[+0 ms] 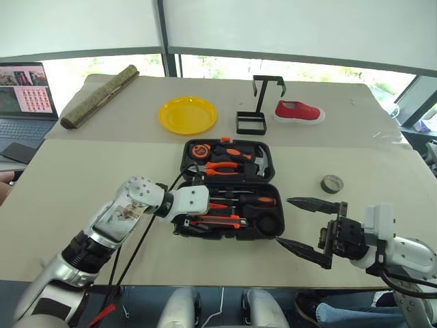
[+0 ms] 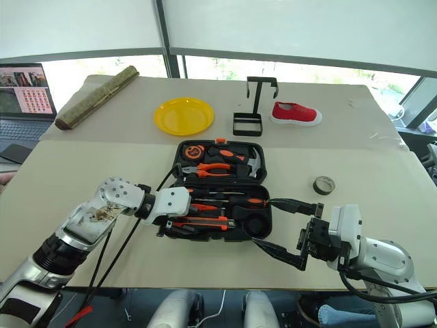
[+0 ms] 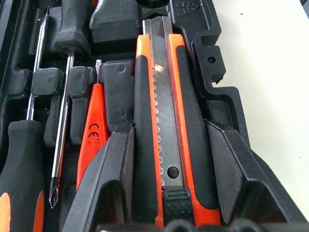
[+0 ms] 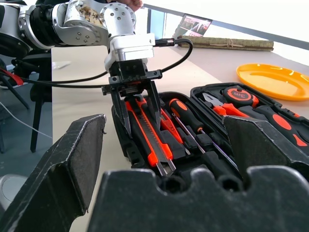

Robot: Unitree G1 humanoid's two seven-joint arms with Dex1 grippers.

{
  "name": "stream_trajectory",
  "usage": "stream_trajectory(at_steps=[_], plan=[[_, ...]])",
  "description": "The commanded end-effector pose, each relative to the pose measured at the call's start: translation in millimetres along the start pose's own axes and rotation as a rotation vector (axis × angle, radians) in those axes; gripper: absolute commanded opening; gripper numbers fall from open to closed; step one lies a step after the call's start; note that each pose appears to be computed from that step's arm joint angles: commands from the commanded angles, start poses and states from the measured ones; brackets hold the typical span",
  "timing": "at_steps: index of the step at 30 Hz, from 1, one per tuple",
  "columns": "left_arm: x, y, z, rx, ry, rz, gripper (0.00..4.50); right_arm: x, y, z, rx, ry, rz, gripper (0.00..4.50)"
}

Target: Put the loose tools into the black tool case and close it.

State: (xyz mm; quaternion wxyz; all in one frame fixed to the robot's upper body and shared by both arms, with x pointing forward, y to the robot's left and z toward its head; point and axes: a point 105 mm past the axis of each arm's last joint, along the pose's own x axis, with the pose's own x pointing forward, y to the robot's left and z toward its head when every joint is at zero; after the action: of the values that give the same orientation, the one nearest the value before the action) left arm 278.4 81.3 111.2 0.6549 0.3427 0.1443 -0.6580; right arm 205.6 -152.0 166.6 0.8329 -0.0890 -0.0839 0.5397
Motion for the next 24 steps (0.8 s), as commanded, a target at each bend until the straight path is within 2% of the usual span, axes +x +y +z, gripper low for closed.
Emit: stream_trajectory(at_steps=[1, 4, 6, 7, 8, 11, 18, 21, 24], plan=[[9.8, -2.9, 1.6, 0.014, 0.007, -0.038, 1.71, 0.7, 1.4, 6.5, -0.020, -0.005, 0.009, 4.50], [11.4, -3.6, 2.2, -0.025, -0.004, -0.050, 1.71, 1.9, 1.4, 4.8, -0.015, -0.002, 0.009, 4.50], [11.5, -2.2, 6.8, -0.037, -0.043, -0.036, 2.71, 3.2, 1.5, 3.6, -0.011, -0.003, 0.009, 4.50], [10.5, 0.0, 10.7, -0.044, -0.075, -0.022, 2.90, 3.8, 1.6, 3.2, -0.010, -0.003, 0.009, 4.50], [7.2, 3.4, 15.6, -0.047, -0.117, -0.007, 3.35, 4.4, 1.4, 2.8, -0.008, -0.004, 0.009, 4.50], [-7.2, 15.0, 27.2, -0.058, -0.236, 0.040, 4.26, 4.9, 0.6, 2.2, -0.005, -0.006, 0.008, 4.50], [-42.6, 27.0, 32.8, -0.043, -0.441, 0.107, 4.26, 2.6, -3.2, -0.5, -0.001, -0.005, -0.001, 4.50], [-42.2, 17.6, 21.1, 0.034, -0.431, 0.096, 3.53, 2.3, -5.8, -1.3, -0.006, -0.009, -0.012, 4.50], [-35.9, 10.9, 11.1, 0.040, -0.421, 0.096, 2.43, 1.9, -8.3, -2.1, -0.015, -0.014, -0.029, 4.50]])
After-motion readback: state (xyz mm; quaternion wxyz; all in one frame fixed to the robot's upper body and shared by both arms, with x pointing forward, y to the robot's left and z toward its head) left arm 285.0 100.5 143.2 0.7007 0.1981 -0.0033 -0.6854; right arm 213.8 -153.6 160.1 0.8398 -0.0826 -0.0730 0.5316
